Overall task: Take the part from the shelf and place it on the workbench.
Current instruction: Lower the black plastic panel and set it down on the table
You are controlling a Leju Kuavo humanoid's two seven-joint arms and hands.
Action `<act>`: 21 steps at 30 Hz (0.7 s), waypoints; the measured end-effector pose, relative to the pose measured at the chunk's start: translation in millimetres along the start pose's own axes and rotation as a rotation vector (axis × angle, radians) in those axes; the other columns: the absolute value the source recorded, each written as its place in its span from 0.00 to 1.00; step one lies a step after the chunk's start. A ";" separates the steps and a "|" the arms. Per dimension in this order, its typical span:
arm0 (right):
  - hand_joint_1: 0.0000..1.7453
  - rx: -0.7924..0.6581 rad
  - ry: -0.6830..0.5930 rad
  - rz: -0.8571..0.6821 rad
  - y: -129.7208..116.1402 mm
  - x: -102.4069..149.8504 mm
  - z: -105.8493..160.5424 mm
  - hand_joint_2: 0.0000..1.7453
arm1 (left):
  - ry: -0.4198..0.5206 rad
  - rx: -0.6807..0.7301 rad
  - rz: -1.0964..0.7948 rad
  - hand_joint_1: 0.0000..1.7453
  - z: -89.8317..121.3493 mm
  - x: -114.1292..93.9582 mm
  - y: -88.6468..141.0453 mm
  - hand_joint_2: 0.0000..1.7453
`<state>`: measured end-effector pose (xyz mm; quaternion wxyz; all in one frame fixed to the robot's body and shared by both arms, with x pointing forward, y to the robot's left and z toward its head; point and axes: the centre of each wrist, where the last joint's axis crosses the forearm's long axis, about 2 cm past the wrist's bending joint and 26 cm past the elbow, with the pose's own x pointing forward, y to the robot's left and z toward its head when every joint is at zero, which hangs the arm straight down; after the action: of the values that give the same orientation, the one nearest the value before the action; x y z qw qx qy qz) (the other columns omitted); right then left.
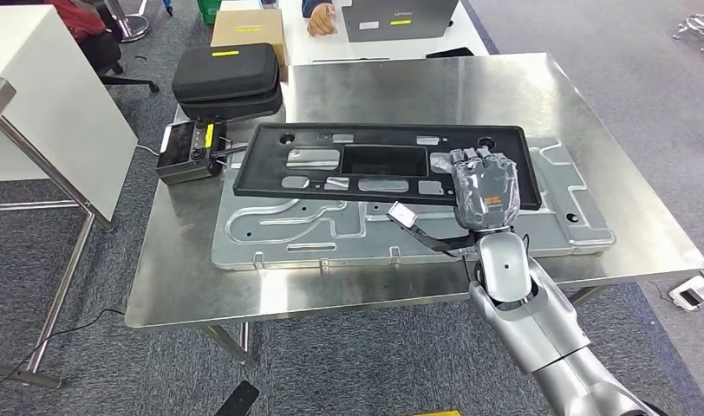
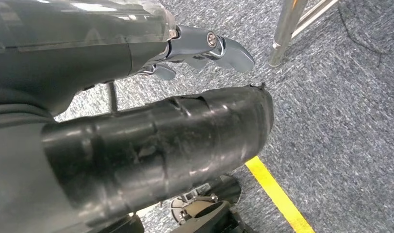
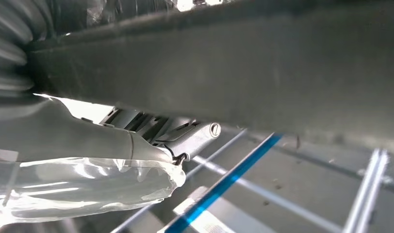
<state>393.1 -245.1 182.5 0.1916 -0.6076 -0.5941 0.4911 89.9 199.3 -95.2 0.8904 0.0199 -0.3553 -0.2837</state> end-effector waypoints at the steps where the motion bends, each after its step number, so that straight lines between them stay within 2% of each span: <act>1: 0.96 0.013 -0.007 0.007 1.3 0.5 -1.4 1.00 | -0.002 -0.002 -0.003 0.00 -0.2 0.4 -0.1 0.00; 6: 0.97 0.068 -0.025 0.015 5.7 10.8 -11.1 1.00 | -0.006 -0.013 -0.015 0.00 -2.0 4.0 0.6 0.00; 17: 0.97 0.177 -0.047 -0.016 21.7 40.6 -5.2 1.00 | -0.007 -0.019 -0.024 0.00 -3.4 6.6 1.3 0.00; 18: 0.93 0.182 -0.048 -0.017 22.3 41.8 -5.0 1.00 | -0.008 -0.019 -0.025 0.00 -3.6 6.9 1.5 0.00; 19: 0.76 0.188 -0.049 -0.019 22.8 43.3 -4.8 1.00 | -0.009 -0.021 -0.026 0.00 -3.6 7.1 1.4 0.00; 21: 0.28 0.200 -0.052 -0.024 24.0 47.4 -4.2 1.00 | -0.010 -0.024 -0.028 0.00 -3.5 7.1 1.1 0.00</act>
<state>400.5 -205.8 147.3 0.2419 -0.5652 -0.5541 0.5613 96.9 196.0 -93.1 0.8848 0.0130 -0.3559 -0.3005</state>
